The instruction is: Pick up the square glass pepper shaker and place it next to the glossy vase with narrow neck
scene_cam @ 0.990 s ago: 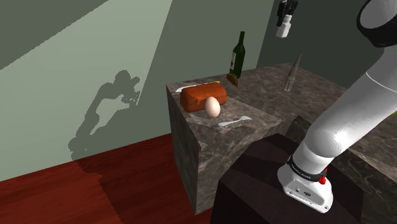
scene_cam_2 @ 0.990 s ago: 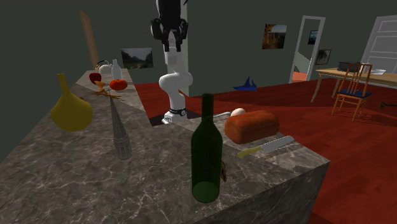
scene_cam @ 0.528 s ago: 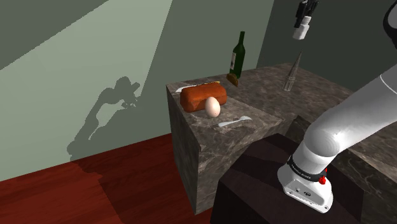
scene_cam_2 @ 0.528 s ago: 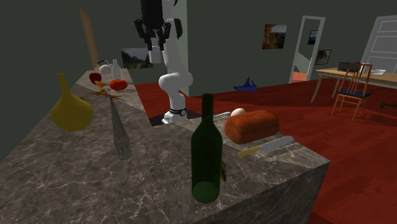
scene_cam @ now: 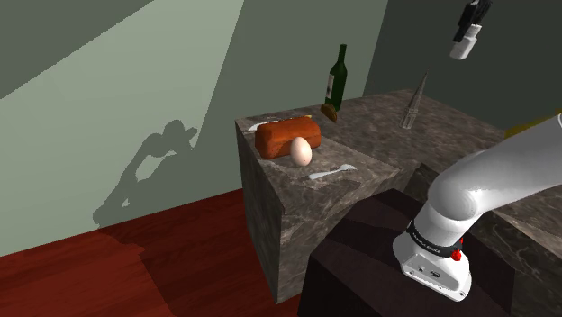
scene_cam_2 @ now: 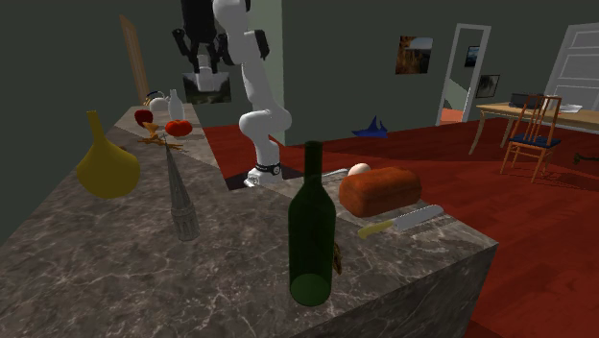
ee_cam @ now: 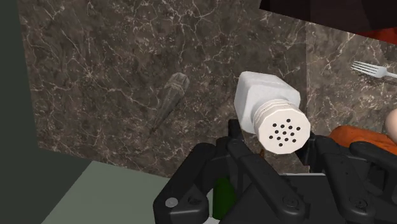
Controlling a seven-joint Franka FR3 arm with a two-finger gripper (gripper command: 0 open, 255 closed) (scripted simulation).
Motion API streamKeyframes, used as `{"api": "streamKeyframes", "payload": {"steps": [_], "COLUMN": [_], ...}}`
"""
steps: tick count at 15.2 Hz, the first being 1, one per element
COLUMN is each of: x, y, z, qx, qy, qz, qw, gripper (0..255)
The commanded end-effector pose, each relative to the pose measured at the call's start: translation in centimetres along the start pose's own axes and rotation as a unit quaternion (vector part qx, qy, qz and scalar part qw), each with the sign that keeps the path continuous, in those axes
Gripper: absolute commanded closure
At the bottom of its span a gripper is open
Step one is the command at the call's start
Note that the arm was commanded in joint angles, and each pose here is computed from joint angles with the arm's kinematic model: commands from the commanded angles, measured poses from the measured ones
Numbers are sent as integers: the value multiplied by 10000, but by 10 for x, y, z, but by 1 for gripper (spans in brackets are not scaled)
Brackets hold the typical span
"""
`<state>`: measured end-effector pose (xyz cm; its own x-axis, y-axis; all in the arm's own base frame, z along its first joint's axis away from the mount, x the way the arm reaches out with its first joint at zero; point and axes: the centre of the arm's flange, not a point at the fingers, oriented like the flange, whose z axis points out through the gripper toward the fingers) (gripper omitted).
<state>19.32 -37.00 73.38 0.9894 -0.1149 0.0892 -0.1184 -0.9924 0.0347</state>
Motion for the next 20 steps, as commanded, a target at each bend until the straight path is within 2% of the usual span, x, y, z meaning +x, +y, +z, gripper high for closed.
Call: {"api": "streamKeyframes", "payload": {"steps": [1, 20], "x": [-27, -258], "y": [10, 105], "z": [0, -18], "qx": [2, 2], "qy": [-2, -2], "qz": [-6, -6], "qw": [10000, 10000], "gripper": [255, 255]}}
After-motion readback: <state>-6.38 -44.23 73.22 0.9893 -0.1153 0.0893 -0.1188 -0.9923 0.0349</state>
